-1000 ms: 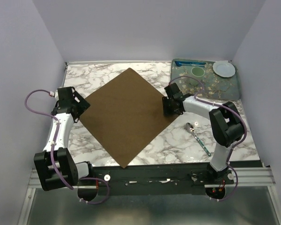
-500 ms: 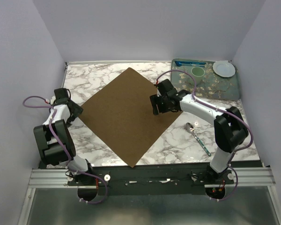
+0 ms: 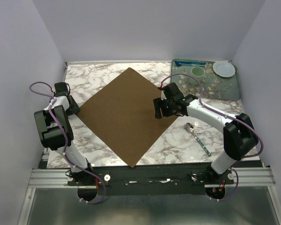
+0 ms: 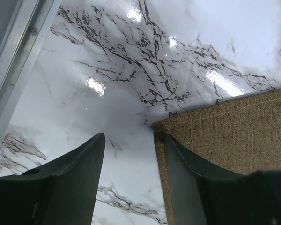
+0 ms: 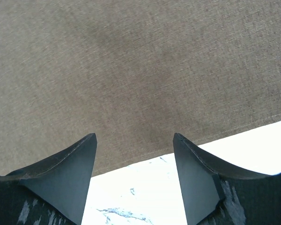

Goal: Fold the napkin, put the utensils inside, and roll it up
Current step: Flatten the napkin out, then fold the napkin

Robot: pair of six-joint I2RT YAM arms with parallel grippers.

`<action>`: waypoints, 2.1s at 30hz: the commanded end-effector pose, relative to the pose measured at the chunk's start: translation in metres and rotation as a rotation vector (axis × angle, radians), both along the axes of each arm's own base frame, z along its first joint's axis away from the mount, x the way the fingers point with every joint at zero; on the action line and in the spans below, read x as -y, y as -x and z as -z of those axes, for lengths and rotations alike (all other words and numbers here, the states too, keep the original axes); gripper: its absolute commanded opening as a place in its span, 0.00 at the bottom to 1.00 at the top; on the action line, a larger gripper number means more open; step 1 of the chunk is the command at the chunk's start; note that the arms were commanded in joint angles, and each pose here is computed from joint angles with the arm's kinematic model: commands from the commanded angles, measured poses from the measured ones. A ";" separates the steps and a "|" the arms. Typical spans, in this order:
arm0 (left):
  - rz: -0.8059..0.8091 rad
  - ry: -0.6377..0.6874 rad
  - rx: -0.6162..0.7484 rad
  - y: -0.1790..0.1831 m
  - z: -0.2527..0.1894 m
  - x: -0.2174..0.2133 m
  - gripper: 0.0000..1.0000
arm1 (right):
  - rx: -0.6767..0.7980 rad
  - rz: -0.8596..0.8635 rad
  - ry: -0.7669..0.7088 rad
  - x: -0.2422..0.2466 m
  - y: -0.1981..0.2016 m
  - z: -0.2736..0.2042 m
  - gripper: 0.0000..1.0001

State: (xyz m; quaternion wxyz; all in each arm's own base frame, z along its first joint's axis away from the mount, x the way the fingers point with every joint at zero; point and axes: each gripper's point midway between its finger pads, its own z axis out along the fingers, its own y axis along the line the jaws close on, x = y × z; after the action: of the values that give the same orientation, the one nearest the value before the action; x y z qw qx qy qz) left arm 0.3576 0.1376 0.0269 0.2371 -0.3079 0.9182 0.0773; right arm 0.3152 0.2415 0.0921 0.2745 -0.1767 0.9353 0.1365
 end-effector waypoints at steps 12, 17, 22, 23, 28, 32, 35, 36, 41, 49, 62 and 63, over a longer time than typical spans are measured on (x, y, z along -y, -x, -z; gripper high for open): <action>0.116 0.048 -0.033 -0.015 0.016 0.005 0.59 | 0.057 -0.048 -0.085 -0.002 0.014 -0.023 0.74; 0.114 0.079 -0.052 -0.016 0.027 0.005 0.38 | 0.063 -0.045 -0.092 -0.001 0.015 -0.026 0.75; 0.086 0.033 -0.047 -0.012 0.018 -0.003 0.11 | 0.061 -0.047 -0.094 -0.001 0.016 -0.026 0.74; 0.075 0.017 -0.043 -0.011 0.010 -0.005 0.04 | 0.058 -0.051 -0.093 -0.001 0.017 -0.025 0.75; -0.007 -0.054 0.004 -0.003 -0.023 -0.013 0.00 | 0.038 -0.051 -0.090 -0.001 0.020 -0.019 0.75; -0.039 -0.099 0.070 0.001 -0.060 0.004 0.00 | 0.023 0.005 -0.084 0.007 0.022 -0.019 0.75; -0.041 -0.146 0.116 0.002 -0.087 0.025 0.00 | -0.007 0.055 -0.092 0.017 0.021 -0.023 0.75; 0.012 -0.147 0.138 -0.004 -0.093 0.049 0.00 | -0.012 0.080 -0.097 0.024 0.017 -0.024 0.75; 0.184 -0.100 0.225 -0.023 -0.119 0.146 0.00 | -0.005 0.125 -0.132 0.043 0.016 -0.036 0.74; 0.451 0.054 0.271 -0.064 -0.122 0.313 0.00 | 0.005 0.202 -0.125 0.073 0.017 -0.041 0.74; 0.709 0.154 0.241 -0.068 -0.091 0.465 0.00 | -0.049 0.269 -0.135 0.092 0.025 -0.021 0.74; 0.715 0.159 0.244 -0.068 -0.091 0.470 0.00 | -0.062 0.272 -0.162 0.091 0.025 -0.021 0.74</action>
State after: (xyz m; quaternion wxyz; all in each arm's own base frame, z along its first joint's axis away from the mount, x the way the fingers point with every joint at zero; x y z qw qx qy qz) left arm 0.4227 -0.3075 0.1122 0.3322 0.0023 0.9385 -0.0944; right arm 0.2978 0.1515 0.1183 0.2943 -0.0417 0.9425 0.1529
